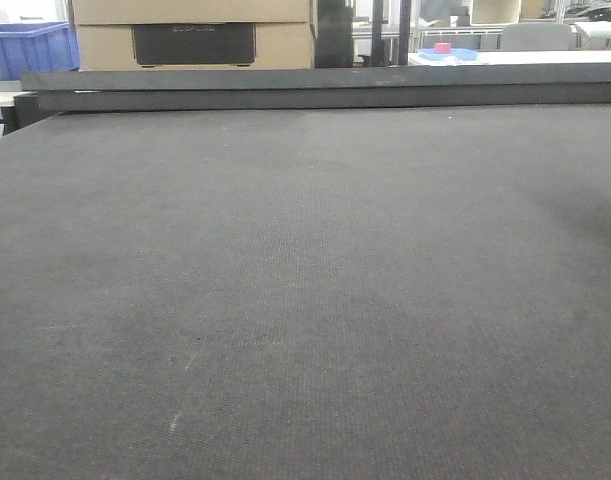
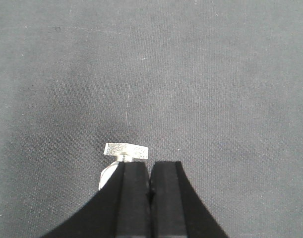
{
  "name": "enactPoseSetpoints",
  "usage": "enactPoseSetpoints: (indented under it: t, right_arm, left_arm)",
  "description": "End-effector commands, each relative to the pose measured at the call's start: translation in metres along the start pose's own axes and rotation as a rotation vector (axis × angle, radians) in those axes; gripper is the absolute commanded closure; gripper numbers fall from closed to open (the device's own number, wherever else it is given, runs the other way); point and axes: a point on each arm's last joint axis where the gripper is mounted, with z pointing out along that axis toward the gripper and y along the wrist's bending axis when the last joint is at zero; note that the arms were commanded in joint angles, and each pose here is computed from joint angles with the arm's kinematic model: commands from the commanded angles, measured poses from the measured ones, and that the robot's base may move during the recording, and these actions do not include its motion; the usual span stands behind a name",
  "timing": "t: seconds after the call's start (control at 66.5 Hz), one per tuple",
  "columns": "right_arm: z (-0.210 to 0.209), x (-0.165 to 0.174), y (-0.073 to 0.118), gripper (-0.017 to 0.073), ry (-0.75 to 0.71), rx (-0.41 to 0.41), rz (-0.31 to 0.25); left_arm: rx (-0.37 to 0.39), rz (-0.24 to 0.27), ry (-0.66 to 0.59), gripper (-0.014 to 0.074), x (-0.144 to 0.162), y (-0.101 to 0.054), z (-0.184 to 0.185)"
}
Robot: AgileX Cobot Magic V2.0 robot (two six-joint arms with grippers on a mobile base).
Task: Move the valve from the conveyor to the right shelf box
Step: 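Move both grippers down toward the two chrome valves on the conveyor, then lower both open grippers around the white ends of the valves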
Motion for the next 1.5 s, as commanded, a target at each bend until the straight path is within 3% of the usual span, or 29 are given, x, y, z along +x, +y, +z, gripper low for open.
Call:
enactPoseSetpoints:
  t: [0.0,0.211,0.602,0.677,0.918,1.098,1.489]
  right_arm:
    - [-0.003,-0.001,-0.001,0.0251,-0.009,-0.001,-0.011]
    - [-0.002,-0.001,0.007,0.0204,-0.007,-0.092,-0.036]
    - [-0.001,0.001,-0.012,0.0204,-0.004,-0.079,0.03]
    - [0.0,0.002,-0.011,0.0194,0.0,-0.081,0.03]
    - [0.013,0.007,-0.01,0.0028,0.05,-0.088,0.022]
    - [0.031,0.021,-0.008,0.0025,0.128,-0.097,0.005]
    - [0.053,0.017,-0.009,0.003,0.114,-0.08,-0.013]
  left_arm:
    - [0.0,-0.008,-0.007,0.0704,-0.002,0.0,-0.002]
    - [-0.002,-0.008,0.01,0.0704,0.0,0.001,-0.002]
    - [-0.006,-0.008,0.041,0.0704,0.003,0.001,-0.002]
    - [-0.006,-0.008,0.041,0.0704,0.003,0.001,-0.002]
    - [-0.006,-0.008,0.043,0.0704,0.003,0.001,-0.002]
    - [-0.007,-0.008,0.054,0.0704,0.004,0.001,-0.002]
    - [-0.008,-0.008,0.063,0.0704,0.005,0.001,-0.002]
